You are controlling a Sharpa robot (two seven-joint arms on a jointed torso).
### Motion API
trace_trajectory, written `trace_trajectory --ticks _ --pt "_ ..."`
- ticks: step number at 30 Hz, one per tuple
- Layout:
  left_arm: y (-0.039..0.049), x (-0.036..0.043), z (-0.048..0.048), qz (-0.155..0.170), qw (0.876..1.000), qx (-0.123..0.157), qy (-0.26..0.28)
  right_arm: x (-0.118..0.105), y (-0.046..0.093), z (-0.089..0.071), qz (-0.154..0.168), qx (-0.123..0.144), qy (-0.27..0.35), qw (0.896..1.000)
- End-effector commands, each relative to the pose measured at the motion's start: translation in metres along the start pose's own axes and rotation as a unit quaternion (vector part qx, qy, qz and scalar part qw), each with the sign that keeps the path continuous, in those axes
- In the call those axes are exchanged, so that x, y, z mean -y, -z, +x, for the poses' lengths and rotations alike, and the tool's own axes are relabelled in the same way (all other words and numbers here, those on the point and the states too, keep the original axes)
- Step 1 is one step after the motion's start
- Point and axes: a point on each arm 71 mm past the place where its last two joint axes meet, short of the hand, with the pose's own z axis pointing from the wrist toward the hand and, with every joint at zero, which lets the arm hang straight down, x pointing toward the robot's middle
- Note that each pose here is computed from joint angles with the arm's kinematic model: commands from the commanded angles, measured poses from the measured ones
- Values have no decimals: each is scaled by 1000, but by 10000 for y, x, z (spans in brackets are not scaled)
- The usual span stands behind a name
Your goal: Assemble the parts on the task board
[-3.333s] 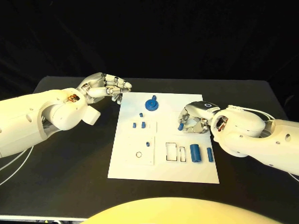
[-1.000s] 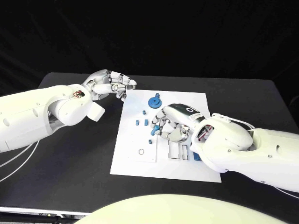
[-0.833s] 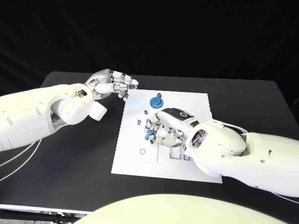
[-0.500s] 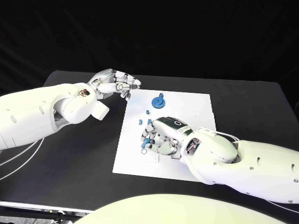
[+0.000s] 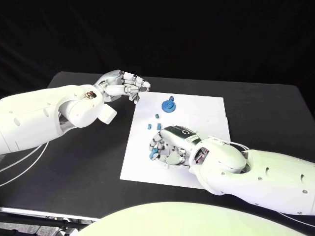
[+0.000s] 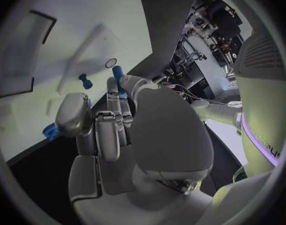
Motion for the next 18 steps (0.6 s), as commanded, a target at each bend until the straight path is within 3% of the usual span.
trace_trajectory --ticks 1,10,18 --pt "-4 11 22 3 1000 -8 5 -6 -2 28 -3 -12 15 1000" --pt "-2 9 17 3 1000 -8 4 35 -5 57 8 -27 28 999" --pt "-4 9 19 3 1000 -8 4 52 -26 73 21 -25 40 999"
